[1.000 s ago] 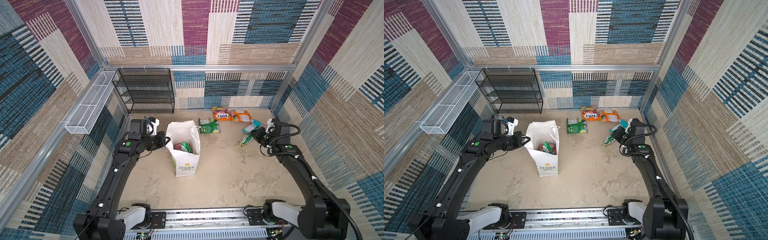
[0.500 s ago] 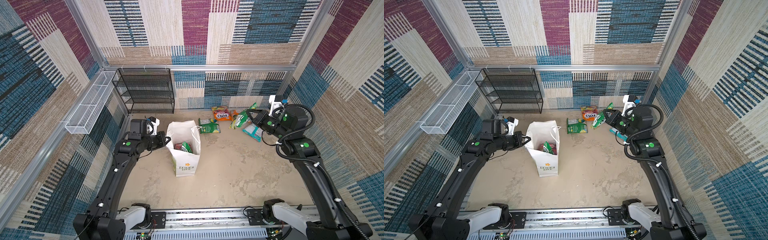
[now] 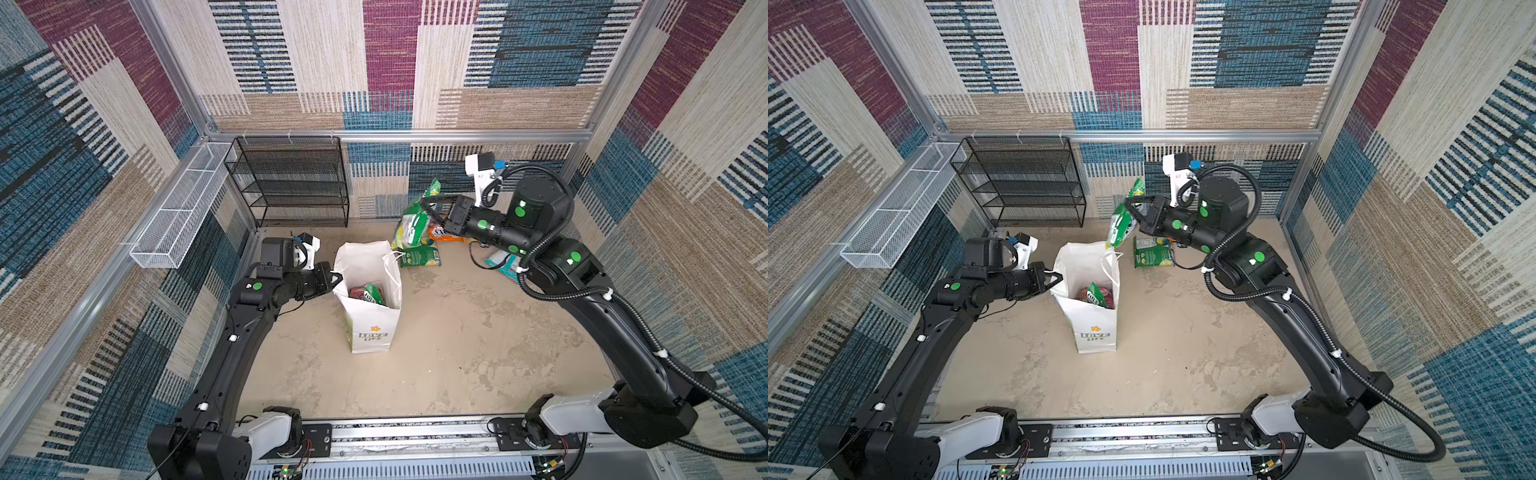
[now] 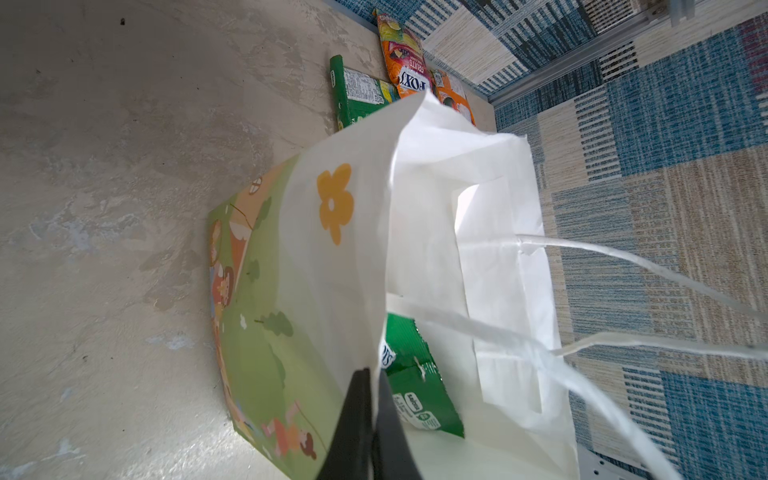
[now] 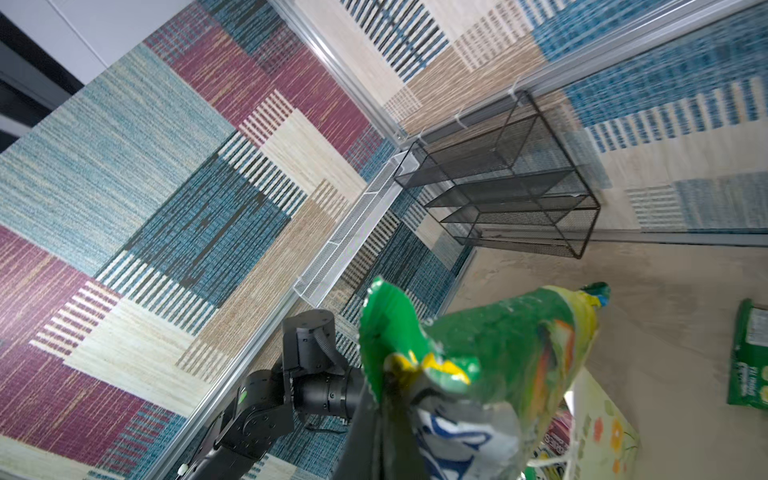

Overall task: Place the snacks into the paper bag
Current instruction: 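Lift the green packet with the right gripper and carry it over the bag, then lower the green packet into the bag and open the right gripper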

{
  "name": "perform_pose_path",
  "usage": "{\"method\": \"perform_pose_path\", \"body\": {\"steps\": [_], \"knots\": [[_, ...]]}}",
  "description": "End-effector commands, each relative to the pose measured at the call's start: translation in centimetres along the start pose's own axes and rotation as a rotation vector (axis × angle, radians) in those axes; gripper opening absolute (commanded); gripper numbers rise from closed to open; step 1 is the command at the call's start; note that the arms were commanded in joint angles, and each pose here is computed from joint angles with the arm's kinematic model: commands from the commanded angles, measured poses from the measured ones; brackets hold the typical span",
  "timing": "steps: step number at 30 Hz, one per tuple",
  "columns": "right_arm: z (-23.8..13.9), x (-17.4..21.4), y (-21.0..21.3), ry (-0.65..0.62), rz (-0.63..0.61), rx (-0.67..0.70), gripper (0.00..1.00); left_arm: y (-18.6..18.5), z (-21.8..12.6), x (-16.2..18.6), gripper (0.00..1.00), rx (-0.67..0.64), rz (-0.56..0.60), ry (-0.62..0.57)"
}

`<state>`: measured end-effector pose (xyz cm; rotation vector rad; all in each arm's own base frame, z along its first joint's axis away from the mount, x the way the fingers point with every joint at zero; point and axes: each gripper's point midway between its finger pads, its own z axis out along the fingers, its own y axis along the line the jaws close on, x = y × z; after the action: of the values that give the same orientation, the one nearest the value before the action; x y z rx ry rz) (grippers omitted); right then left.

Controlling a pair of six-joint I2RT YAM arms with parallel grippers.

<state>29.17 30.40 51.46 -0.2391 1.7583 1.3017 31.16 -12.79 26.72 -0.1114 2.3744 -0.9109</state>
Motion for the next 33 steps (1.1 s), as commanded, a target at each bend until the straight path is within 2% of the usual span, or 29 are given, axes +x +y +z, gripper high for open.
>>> {"method": "perform_pose_path", "body": {"steps": [1,7,18,33], "knots": [[2.1,1.2,0.9,0.029,-0.065,0.0,0.0,-1.1,-0.1,-0.9,0.0,0.05,0.018,-0.029],[6.0,6.5,0.8,0.194,-0.104,0.015,0.0,-1.0,0.1,-0.9,0.0,0.048,0.016,-0.025],[6.0,12.8,-4.2,0.323,-0.082,0.13,0.0,-1.0,0.0,-0.8,0.0,0.048,0.016,-0.024],[8.4,16.4,-7.9,0.424,-0.088,0.204,0.0,-0.9,0.2,-0.9,0.0,0.047,0.016,-0.022]]}}
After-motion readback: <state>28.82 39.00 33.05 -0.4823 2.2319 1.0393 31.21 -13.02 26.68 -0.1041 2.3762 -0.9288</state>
